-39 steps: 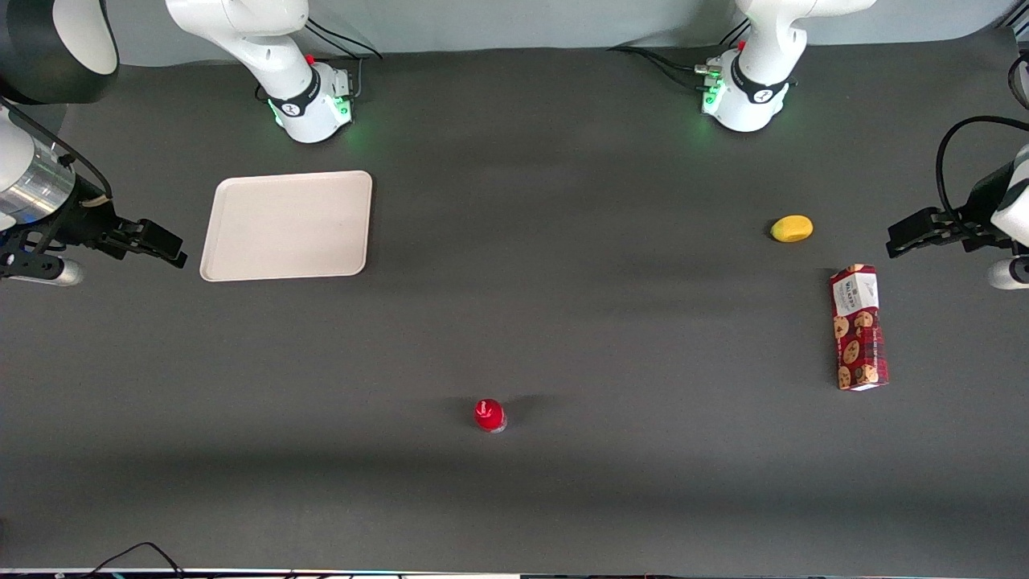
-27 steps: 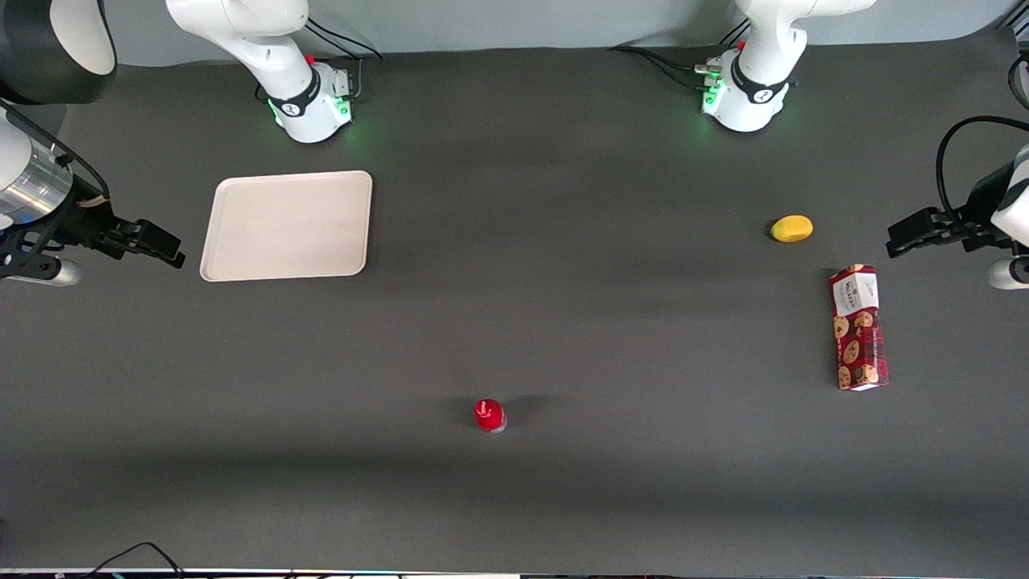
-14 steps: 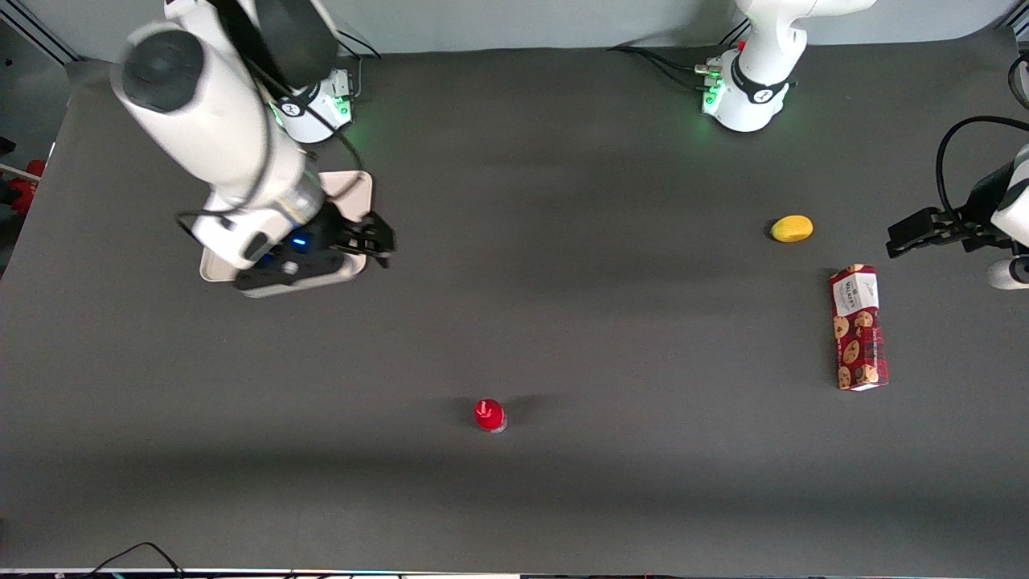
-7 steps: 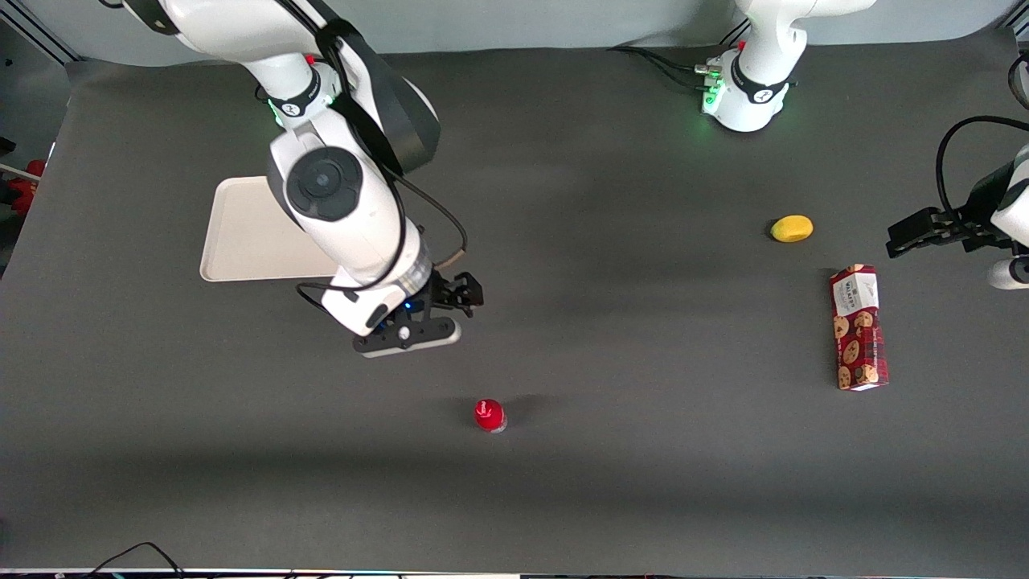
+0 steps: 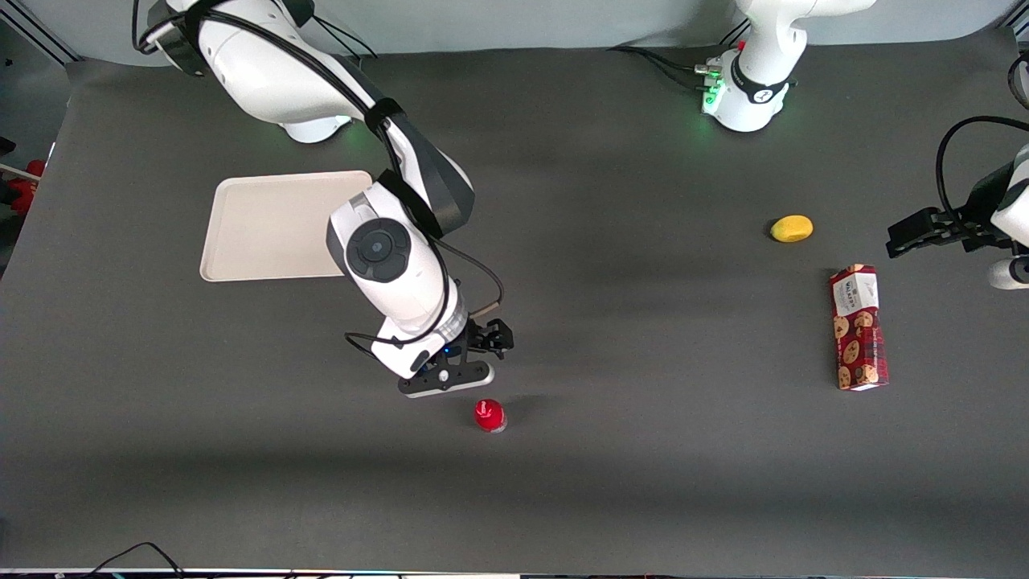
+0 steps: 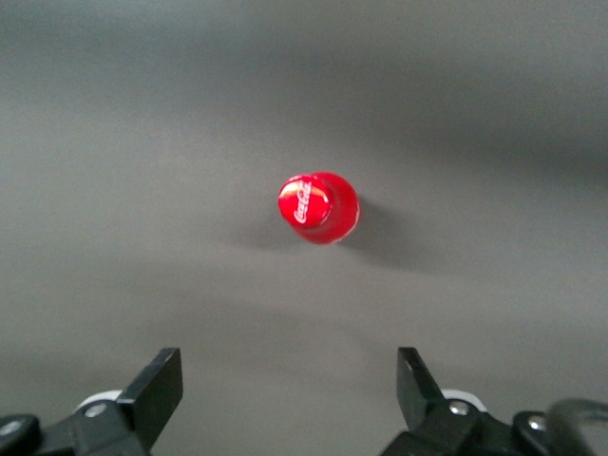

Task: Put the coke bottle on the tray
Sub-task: 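Move the open right gripper over the red Coca-Cola bottle's cap, then lower the right gripper and close it around the bottle's neck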

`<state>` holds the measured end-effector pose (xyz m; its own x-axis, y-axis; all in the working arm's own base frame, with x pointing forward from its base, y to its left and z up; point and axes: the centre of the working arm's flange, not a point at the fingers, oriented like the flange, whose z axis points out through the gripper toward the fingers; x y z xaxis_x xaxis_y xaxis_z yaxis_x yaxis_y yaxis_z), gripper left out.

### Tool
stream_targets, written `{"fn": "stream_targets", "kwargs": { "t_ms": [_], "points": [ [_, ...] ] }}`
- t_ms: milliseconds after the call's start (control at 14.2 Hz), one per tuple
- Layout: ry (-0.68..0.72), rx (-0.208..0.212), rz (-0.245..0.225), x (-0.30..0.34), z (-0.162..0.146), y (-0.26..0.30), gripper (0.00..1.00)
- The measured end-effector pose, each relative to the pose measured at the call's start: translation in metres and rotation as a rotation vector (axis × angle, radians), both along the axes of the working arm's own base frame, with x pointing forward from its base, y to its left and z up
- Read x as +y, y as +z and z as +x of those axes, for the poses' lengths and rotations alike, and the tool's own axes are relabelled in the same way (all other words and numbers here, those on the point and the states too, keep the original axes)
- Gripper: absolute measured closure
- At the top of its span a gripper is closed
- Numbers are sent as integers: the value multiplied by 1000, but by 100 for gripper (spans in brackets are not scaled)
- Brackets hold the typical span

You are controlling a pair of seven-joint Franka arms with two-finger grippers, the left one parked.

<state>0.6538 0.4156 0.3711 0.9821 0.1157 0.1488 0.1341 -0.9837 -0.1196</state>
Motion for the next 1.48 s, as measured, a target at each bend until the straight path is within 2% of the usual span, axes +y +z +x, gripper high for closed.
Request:
{"fn": "stream_targets", "kwargs": {
  "t_ms": [494,847,1200,1482],
  "points": [
    [-13,6,-21,-1,20,-59,0],
    [-14,-23,-10,3,29,-64,0],
    [-2,-30,-22,12,29,-84,0],
    [-2,-43,-18,13,32,-80,0]
  ]
}}
